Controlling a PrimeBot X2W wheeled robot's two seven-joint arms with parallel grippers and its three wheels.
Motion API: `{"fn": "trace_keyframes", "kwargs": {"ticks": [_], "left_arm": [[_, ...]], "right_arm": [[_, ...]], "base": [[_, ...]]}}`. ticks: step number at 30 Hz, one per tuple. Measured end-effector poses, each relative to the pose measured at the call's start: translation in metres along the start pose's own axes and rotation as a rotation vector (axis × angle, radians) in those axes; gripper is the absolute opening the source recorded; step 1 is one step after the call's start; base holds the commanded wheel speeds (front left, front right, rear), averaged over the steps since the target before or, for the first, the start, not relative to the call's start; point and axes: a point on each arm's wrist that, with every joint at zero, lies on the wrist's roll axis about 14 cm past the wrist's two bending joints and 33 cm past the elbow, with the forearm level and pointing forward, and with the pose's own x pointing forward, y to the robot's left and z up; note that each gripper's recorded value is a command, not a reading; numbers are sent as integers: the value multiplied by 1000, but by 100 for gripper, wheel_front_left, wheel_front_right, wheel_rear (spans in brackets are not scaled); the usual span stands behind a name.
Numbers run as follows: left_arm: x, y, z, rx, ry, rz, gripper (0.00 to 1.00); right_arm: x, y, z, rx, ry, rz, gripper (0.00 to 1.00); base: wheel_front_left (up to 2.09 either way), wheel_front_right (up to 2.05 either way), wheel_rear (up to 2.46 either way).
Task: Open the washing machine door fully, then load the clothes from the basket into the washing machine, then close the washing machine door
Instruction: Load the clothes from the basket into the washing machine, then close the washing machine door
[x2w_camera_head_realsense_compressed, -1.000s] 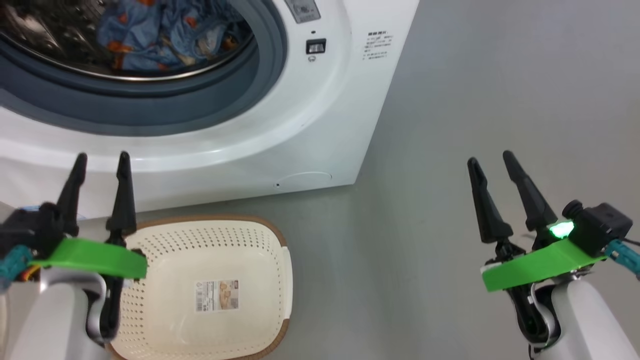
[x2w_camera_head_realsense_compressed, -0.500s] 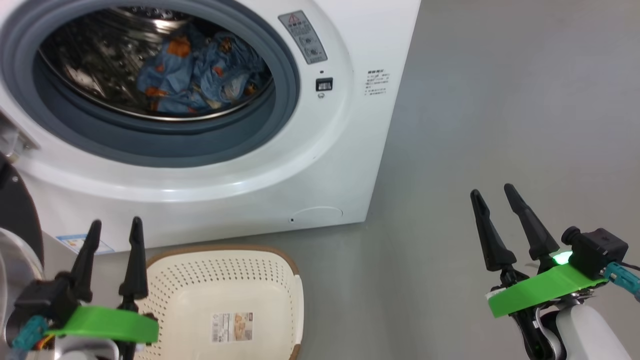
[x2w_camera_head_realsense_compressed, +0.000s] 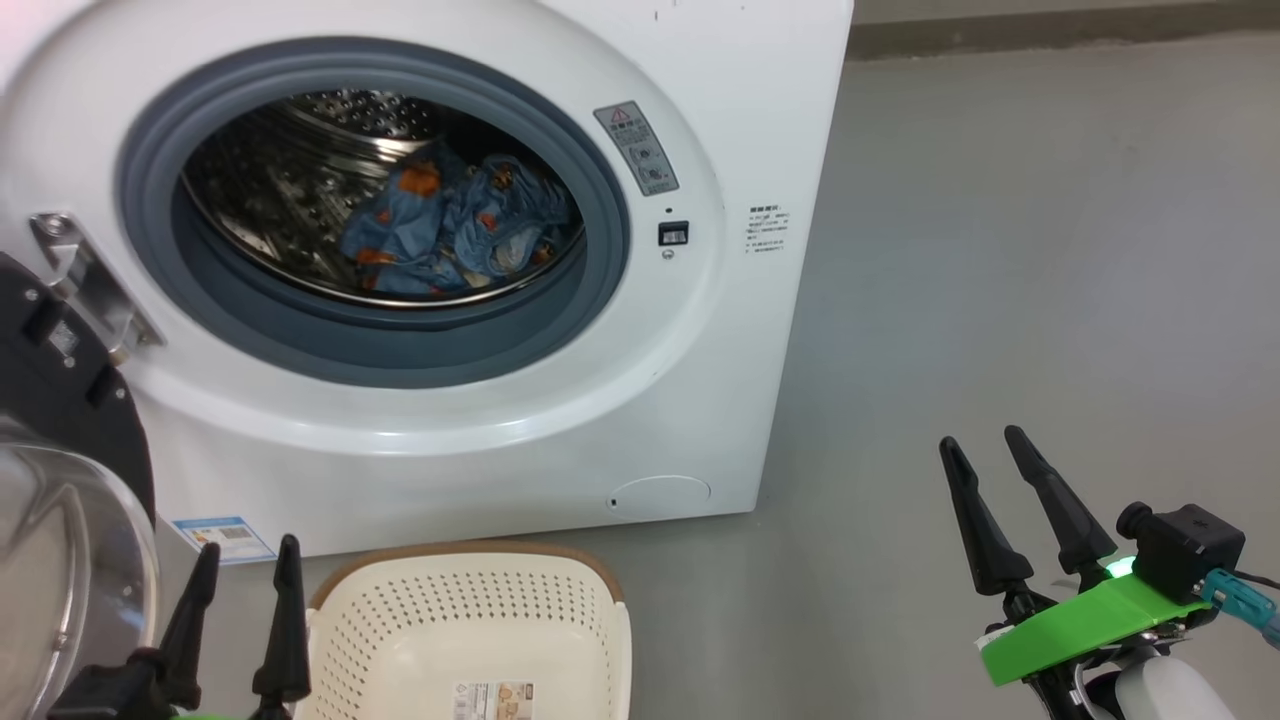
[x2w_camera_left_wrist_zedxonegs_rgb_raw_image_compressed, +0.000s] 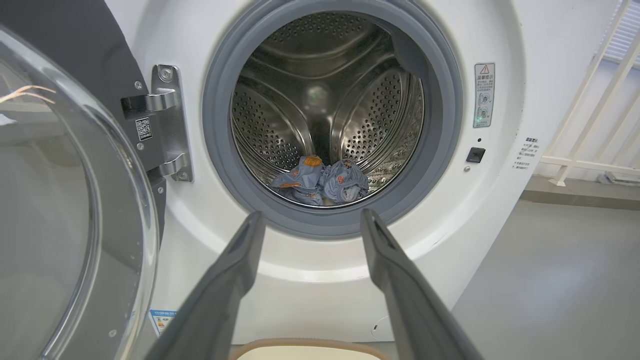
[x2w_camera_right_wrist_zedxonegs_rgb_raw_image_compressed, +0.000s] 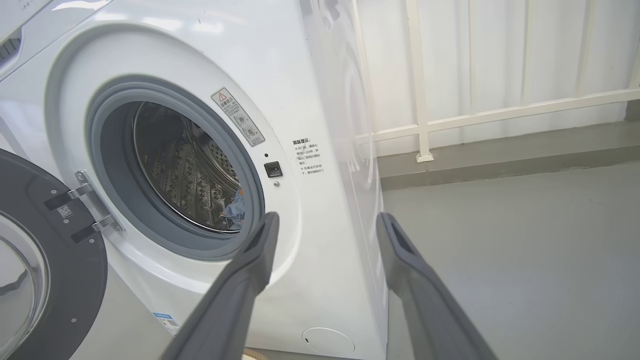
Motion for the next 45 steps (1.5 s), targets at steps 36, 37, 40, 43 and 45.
{"fn": "trace_keyframes", "kwargs": {"ticks": [36, 37, 40, 43, 45], "left_arm": [[-18, 12, 7, 20, -25, 61, 100], [-17, 12, 7, 19, -26, 62, 100], [-17, 13, 7, 18, -27, 65, 100], [-17, 13, 7, 20, -28, 68, 100], [-17, 13, 7, 21, -28, 67, 100]], "right_arm": [[1, 6, 8, -7, -22, 24, 100], [0, 6, 8, -7, -22, 23, 100], [0, 6, 8, -7, -21, 23, 100], [1, 6, 8, -7, -21, 23, 100], [1, 6, 8, -7, -21, 24, 100]], "base": [[0, 0, 0], [0, 0, 0], [0, 0, 0], [0, 0, 0], [0, 0, 0]]}}
